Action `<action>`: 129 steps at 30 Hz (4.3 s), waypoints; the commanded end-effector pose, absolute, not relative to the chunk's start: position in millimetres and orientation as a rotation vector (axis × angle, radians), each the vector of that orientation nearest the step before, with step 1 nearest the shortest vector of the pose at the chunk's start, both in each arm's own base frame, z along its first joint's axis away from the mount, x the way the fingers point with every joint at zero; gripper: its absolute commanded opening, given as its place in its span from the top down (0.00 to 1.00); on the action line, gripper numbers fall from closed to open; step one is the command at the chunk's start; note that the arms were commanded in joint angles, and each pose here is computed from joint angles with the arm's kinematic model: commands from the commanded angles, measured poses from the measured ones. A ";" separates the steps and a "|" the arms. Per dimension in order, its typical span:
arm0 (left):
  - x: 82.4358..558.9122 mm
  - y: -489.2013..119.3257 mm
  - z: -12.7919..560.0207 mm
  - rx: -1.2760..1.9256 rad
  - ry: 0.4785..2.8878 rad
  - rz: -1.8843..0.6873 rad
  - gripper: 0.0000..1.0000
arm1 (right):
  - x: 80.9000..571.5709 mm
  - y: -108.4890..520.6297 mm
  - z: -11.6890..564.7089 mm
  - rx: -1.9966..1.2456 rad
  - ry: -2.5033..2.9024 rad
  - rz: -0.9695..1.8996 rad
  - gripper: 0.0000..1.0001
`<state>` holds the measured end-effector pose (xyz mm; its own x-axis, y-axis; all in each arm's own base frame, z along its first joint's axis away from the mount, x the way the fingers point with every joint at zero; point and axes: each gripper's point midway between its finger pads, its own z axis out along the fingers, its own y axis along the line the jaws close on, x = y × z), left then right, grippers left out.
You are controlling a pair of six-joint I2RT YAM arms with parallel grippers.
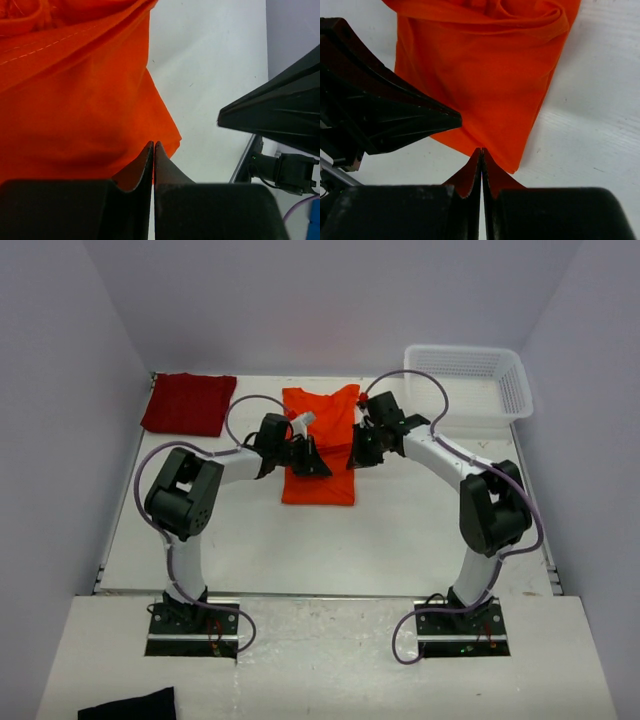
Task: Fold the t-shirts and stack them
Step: Fold the folded rectangular tshirt in 1/3 of the way
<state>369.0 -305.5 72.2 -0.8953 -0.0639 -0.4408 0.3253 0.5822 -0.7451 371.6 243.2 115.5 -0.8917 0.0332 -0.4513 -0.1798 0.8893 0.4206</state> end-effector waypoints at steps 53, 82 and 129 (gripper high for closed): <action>521.7 -243.1 174.5 0.183 2.064 -1.155 1.00 | 363.1 265.4 73.4 -0.203 2.680 0.562 1.00; 368.0 -222.8 45.8 0.028 2.452 -1.015 1.00 | 390.2 308.8 49.0 -0.225 2.771 0.728 1.00; 187.9 -197.8 94.8 -0.101 2.483 -0.749 1.00 | 229.4 250.2 80.2 -0.325 2.634 0.509 0.68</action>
<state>176.2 -202.0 68.0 -0.8922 -0.1681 -0.4192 0.0958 0.8366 -0.5393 226.4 263.6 46.0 -0.9183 -0.1240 -0.3759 -0.2694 0.8916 0.3641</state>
